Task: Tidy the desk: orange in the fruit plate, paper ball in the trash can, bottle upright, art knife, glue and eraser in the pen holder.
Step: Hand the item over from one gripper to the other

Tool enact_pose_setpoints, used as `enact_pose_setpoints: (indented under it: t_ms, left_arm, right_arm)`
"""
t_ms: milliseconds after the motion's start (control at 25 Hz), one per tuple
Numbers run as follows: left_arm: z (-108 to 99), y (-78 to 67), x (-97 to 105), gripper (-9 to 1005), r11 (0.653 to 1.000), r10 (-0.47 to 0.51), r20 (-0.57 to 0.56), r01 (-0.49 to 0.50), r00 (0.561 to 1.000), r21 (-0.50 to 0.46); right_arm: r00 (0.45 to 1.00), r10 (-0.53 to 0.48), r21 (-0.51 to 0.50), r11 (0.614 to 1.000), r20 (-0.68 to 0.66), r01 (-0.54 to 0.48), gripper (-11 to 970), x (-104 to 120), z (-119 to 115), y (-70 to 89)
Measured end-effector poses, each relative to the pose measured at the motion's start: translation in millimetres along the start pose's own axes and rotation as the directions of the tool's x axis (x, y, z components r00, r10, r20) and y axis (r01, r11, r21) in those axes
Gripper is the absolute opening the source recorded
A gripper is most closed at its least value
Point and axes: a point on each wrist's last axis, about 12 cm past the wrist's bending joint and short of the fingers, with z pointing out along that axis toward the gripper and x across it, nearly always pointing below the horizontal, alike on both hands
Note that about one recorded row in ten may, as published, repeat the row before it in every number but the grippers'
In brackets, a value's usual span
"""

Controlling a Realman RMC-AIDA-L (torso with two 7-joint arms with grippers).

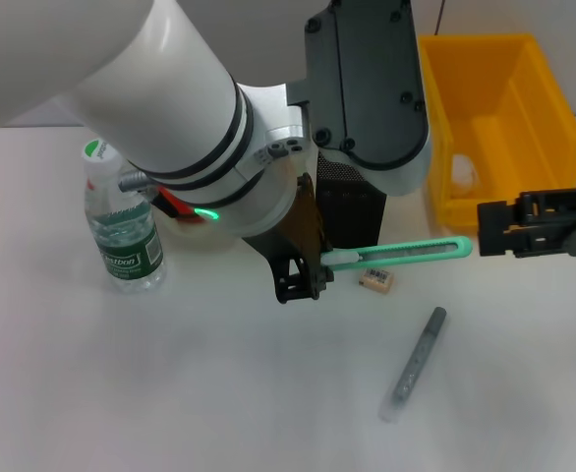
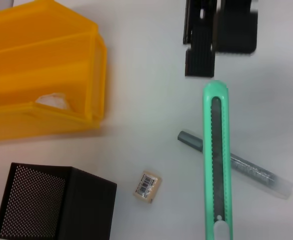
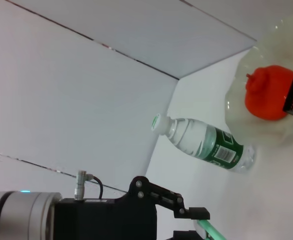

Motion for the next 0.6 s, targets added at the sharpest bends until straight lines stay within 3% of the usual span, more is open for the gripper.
enact_pose_setpoints:
  t_ms: [600]
  left_arm:
    - [2.3, 14.8, -3.1, 197, 1.0, -0.019, -0.018, 0.019, 1.0, 0.01]
  right_arm:
    - [1.0, 0.009, 0.014, 1.0, -0.018, -0.009, 684, -11.1, 20.7, 0.0]
